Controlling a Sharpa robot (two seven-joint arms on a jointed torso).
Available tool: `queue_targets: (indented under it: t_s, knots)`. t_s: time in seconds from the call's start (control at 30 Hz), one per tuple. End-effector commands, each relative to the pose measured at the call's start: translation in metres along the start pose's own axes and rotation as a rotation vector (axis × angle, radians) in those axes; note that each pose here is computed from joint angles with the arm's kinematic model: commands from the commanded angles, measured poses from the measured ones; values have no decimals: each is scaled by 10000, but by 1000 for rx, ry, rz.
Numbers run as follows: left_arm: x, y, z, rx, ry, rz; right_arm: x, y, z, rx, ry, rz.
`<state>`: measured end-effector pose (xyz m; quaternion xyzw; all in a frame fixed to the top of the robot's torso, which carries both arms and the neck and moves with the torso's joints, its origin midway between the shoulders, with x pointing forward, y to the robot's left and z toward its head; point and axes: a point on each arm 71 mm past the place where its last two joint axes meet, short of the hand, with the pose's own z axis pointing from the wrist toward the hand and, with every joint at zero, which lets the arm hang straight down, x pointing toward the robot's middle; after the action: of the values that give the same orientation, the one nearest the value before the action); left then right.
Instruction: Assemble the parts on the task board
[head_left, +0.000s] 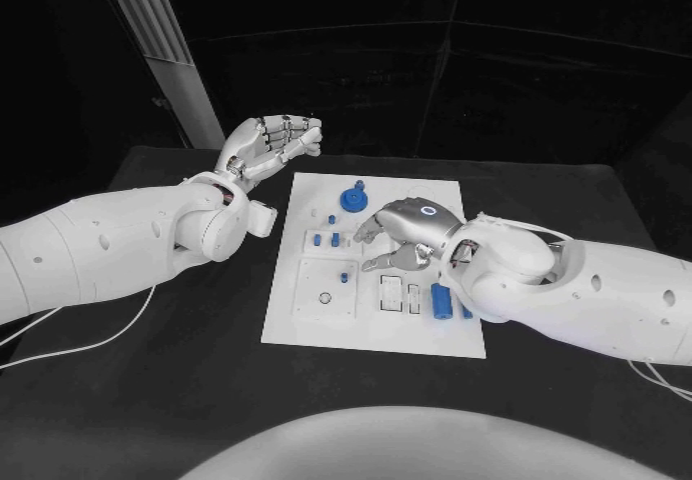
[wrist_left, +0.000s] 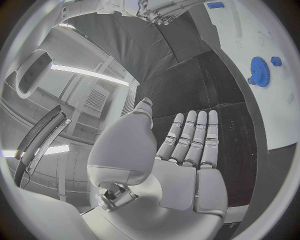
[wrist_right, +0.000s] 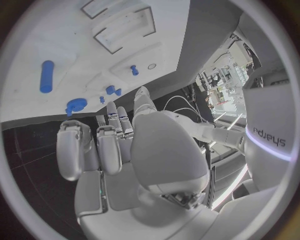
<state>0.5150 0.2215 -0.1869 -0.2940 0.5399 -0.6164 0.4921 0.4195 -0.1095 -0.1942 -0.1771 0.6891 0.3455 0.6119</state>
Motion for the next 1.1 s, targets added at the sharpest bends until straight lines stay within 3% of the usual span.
queue_targets:
  t_s: [0.03, 0.2, 0.33, 0.67, 1.1]
  knots:
    - [9, -97, -4, 147, 7, -10, -198, -133, -85, 24, -126, 218]
    - [17, -85, 1, 146, 8, -10, -285, -349, -201, 60, -143, 219]
    - [18, -78, 0, 145, 7, -10, -308, -465, -248, 89, -143, 142]
    - [8, -72, -11, 143, 5, -9, -195, -569, -231, 209, -9, 2]
    - [8, -72, -14, 143, 5, -9, -101, -576, -191, 297, 83, -115]
